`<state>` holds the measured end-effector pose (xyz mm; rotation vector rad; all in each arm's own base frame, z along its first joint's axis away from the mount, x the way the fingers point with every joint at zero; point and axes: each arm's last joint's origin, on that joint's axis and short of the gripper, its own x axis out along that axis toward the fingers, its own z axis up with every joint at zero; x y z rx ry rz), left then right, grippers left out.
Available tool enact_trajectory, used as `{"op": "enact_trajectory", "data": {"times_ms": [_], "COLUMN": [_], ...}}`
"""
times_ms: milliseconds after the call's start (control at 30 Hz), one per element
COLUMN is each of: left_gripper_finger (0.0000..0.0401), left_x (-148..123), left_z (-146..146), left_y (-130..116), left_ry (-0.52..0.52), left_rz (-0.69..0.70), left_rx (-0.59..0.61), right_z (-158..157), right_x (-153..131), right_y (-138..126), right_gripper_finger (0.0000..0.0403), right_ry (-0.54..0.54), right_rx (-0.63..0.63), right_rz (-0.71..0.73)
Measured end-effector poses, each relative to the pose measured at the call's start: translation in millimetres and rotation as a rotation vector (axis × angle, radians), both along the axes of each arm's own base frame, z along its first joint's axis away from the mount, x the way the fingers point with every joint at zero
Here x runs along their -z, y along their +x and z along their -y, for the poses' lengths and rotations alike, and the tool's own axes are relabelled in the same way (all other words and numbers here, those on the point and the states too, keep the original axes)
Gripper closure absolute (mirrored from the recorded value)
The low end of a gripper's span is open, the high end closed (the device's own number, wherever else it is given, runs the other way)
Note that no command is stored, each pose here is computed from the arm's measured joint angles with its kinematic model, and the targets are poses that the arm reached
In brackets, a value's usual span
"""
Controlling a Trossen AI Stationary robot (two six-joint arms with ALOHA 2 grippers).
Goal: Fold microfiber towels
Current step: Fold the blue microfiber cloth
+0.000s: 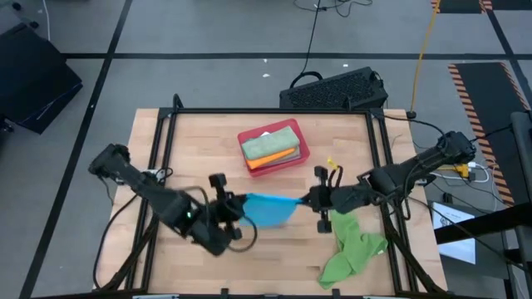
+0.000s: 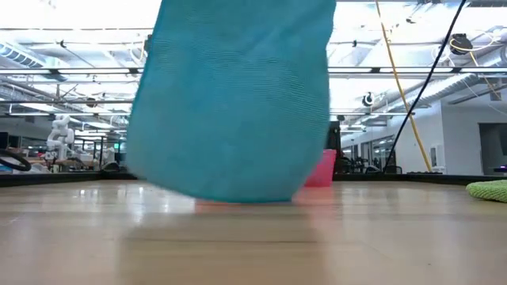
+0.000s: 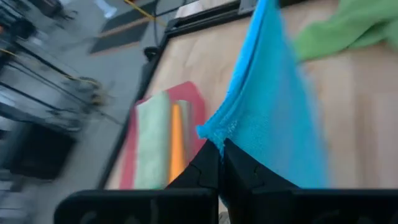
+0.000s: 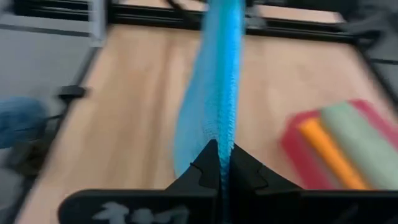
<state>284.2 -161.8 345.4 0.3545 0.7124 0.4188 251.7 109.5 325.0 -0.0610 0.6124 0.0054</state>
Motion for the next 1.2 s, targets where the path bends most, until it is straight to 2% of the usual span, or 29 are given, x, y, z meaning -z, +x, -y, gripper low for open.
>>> {"op": "enact_trajectory", "data": {"times_ms": [100,200,433,533,833,1200], "left_gripper_finger": [0.0395,0.0397,0.0392,0.0397,0.0396,0.0396], "left_x": [-11.7,-10.5,25.2,45.3,101.6,126.2], "left_z": [-9.7,0.1,41.6,56.7,83.6,85.4], "left_y": [-1.4,-0.4,11.3,15.2,24.5,25.1], "left_ry": [-0.114,-0.192,-0.241,-0.247,-0.278,-0.268], "left_rz": [0.016,0.008,-0.055,-0.086,-0.142,-0.139], "left_rx": [0.022,0.085,0.143,0.126,-0.004,-0.145], "right_z": [1.9,-7.0,-44.0,-59.6,-73.4,-57.1], "right_x": [-4.9,-1.7,22.8,38.6,78.2,109.9], "right_y": [-4.5,-10.6,-6.6,-0.5,17.7,43.9], "right_gripper_finger": [0.0403,0.0403,0.0403,0.0403,0.0403,0.0403], "right_ry": [-0.008,0.020,0.089,0.096,0.067,-0.017], "right_rx": [0.058,0.050,-0.051,-0.098,-0.085,-0.046], "right_rz": [-0.035,-0.070,-0.175,-0.227,-0.350,-0.427]}}
